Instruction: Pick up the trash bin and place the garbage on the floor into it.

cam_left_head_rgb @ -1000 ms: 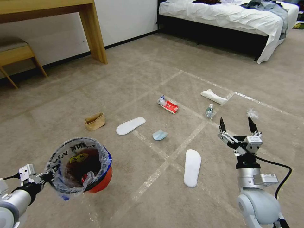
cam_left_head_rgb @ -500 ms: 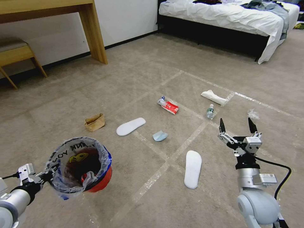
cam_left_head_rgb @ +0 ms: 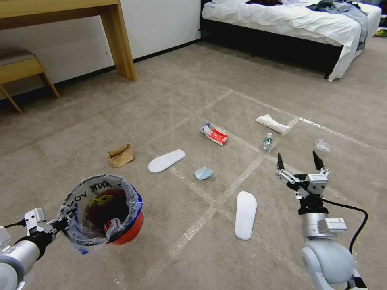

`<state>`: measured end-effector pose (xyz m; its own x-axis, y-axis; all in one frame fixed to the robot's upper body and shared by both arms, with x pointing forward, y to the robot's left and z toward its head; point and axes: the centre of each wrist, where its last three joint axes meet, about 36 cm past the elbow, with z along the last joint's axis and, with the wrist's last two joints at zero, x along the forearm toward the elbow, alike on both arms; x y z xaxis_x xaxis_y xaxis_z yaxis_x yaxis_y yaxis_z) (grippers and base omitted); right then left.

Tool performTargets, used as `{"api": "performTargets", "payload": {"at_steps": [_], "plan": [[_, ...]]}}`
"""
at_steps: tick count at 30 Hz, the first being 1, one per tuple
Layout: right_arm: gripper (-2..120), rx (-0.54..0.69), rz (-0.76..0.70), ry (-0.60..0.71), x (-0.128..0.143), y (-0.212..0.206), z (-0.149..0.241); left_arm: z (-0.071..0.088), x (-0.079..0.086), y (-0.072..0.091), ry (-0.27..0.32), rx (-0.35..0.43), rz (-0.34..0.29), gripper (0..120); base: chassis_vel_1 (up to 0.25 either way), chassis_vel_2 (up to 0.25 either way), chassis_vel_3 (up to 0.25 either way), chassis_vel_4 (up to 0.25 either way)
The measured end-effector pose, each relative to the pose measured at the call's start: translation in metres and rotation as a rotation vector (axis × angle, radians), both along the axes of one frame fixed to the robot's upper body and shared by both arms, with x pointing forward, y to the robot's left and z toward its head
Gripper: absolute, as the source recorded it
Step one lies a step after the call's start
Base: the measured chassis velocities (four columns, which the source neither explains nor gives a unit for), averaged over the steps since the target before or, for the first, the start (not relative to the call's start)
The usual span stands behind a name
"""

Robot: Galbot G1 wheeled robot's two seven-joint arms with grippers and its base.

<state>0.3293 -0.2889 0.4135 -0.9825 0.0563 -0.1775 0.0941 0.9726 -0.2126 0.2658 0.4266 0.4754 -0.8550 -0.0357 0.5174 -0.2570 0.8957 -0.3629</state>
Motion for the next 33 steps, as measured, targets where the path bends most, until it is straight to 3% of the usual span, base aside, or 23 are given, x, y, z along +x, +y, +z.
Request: {"api": "performTargets", "payload": {"at_steps": [1, 4, 7, 9, 10, 13, 15, 21, 24, 33], "plan": [[100, 0.0, 0.0, 0.0, 0.0, 0.0, 0.0, 0.0, 0.0, 0.0, 0.0, 0.0, 0.0, 1, 0.0, 0.0, 0.0, 0.0], [100, -0.095, -0.102, 0.215, -0.003, 0.008, -0.001, -0.003, 0.001, -0.001, 0.001, -0.003, 0.003, 1, 0.0, 0.0, 0.0, 0.0], [100, -0.134, -0.134, 0.287, -0.004, 0.01, -0.002, -0.003, 0.001, -0.001, 0.0, -0.003, 0.004, 1, 0.0, 0.0, 0.0, 0.0], [100, -0.214, -0.19, 0.474, -0.001, 0.013, -0.013, -0.004, 0.002, -0.001, -0.004, -0.005, 0.007, 1, 0.0, 0.0, 0.0, 0.0], [100, -0.214, -0.19, 0.474, -0.001, 0.013, -0.013, -0.004, 0.002, -0.001, -0.004, -0.005, 0.007, 1, 0.0, 0.0, 0.0, 0.0], [100, -0.234, -0.22, 0.573, 0.005, 0.014, -0.03, -0.005, 0.002, -0.001, -0.004, -0.008, 0.008, 1, 0.0, 0.0, 0.0, 0.0], [100, -0.266, -0.247, 0.721, 0.013, 0.017, -0.062, -0.008, 0.003, -0.003, 0.0, -0.008, 0.002, 1, 0.0, 0.0, 0.0, 0.0], [100, -0.284, -0.235, 0.859, 0.022, 0.036, -0.094, -0.008, 0.004, -0.003, 0.002, -0.005, -0.003, 1, 0.0, 0.0, 0.0, 0.0], [100, -0.282, -0.2, 0.99, 0.035, 0.067, -0.122, -0.008, 0.0, -0.001, 0.006, -0.001, 0.005, 1, 0.0, 0.0, 0.0, 0.0], [100, -0.261, -0.157, 1.049, 0.06, 0.115, -0.159, -0.013, -0.004, 0.002, 0.011, 0.005, 0.019, 1, 0.0, 0.0, 0.0, 0.0]]}}
